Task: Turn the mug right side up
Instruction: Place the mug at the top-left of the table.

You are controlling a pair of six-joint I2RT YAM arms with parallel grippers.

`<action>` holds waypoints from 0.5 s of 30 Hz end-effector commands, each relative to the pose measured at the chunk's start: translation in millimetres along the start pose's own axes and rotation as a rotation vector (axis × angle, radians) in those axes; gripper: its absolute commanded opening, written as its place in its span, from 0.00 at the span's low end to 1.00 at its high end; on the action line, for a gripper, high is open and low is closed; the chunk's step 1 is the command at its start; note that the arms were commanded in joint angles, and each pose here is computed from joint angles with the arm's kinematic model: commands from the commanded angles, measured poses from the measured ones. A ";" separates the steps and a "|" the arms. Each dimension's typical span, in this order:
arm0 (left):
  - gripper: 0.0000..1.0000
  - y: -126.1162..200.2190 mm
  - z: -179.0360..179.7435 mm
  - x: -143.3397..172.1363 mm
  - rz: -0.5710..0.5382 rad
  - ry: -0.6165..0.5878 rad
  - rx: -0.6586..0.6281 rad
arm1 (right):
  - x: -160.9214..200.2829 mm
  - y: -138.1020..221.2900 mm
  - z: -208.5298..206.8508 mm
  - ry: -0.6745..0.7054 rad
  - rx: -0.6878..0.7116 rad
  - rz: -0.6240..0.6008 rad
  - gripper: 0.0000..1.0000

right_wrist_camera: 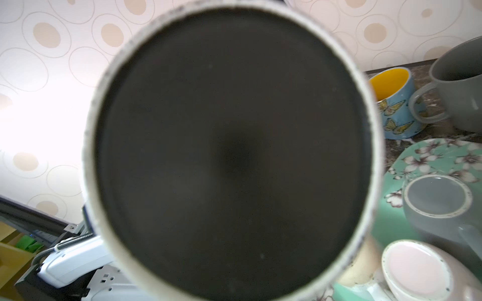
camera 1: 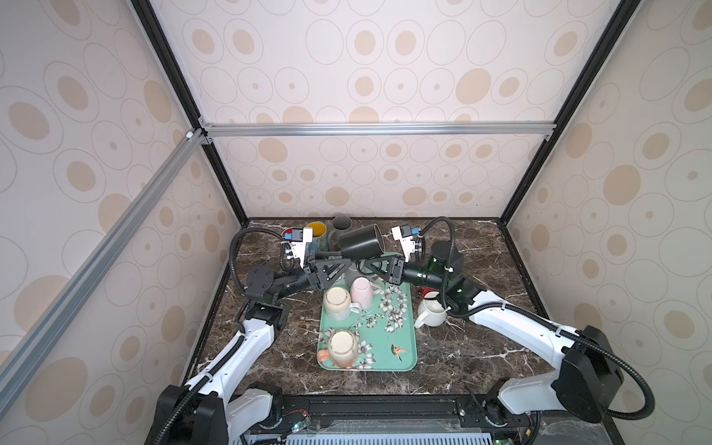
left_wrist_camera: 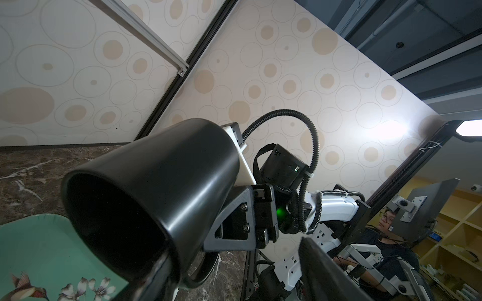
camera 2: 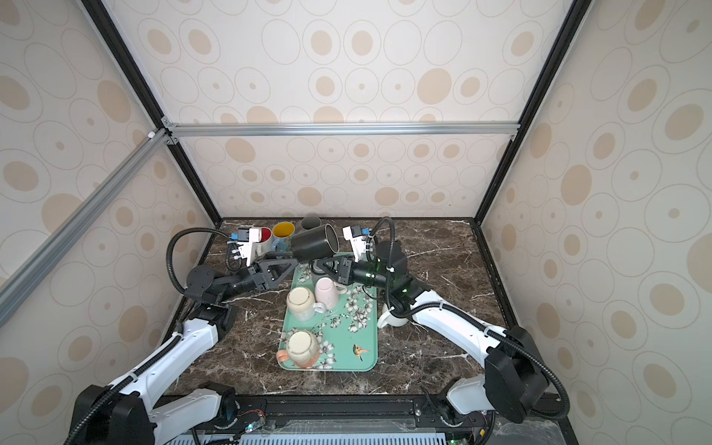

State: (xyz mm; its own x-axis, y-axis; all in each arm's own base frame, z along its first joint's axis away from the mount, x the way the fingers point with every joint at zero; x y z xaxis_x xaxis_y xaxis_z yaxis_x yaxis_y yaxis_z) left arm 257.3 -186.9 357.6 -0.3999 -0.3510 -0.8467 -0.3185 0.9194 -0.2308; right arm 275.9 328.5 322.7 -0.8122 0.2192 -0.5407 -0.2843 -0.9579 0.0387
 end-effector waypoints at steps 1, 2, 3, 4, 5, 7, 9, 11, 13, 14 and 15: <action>0.71 2.2 -22.5 -8.7 -0.015 -0.032 0.096 | -24.6 1.9 52.7 0.080 -0.183 -0.044 0.00; 0.71 2.4 -24.8 -9.7 -0.018 -0.035 0.106 | -23.9 0.8 51.8 0.076 -0.186 -0.038 0.00; 0.69 2.6 -27.8 -11.0 -0.020 -0.040 0.118 | -23.4 -0.6 50.9 0.070 -0.189 -0.031 0.00; 0.66 2.9 -30.4 -12.2 -0.024 -0.045 0.129 | -23.4 -2.0 49.4 0.063 -0.187 -0.028 0.00; 0.61 3.1 -33.4 -13.1 -0.024 -0.052 0.142 | -22.7 -3.0 48.3 0.057 -0.186 -0.022 0.00; 0.51 3.4 -38.9 -14.8 -0.025 -0.058 0.169 | -22.3 -5.4 46.1 0.043 -0.185 -0.014 0.00; 0.42 3.8 -42.8 -16.3 -0.029 -0.060 0.190 | -21.6 -7.3 44.6 0.034 -0.186 -0.004 0.00; 0.32 4.4 -46.2 -17.7 -0.035 -0.059 0.209 | -20.5 -9.2 43.7 0.028 -0.187 0.005 0.00; 0.23 4.6 -48.4 -18.8 -0.040 -0.058 0.223 | -19.5 -11.1 42.3 0.021 -0.188 0.015 0.00; 0.21 4.7 -49.2 -19.0 -0.040 -0.056 0.228 | -19.1 -11.8 42.1 0.018 -0.188 0.021 0.00; 0.19 4.9 -49.8 -19.1 -0.042 -0.057 0.232 | -18.9 -12.3 41.5 0.016 -0.188 0.023 0.00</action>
State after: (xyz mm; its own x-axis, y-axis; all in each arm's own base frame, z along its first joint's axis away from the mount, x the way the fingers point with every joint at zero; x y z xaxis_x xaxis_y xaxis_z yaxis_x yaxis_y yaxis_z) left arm 250.4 -182.3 376.4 -0.4063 -0.4097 -0.8167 -0.2514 0.9095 -0.3312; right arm 264.7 342.5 342.3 -0.8457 0.1342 -0.5165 -0.1381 -0.9899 -0.0310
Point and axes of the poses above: each gripper's point midway between its finger pads, its own y axis back along the fingers, its own z axis along the line the jaws close on, x = y × z, the point moved 2 cm from there along y, back along the fingers, and after that the axes turned 10 degrees about -y, right-handed, at the moved point
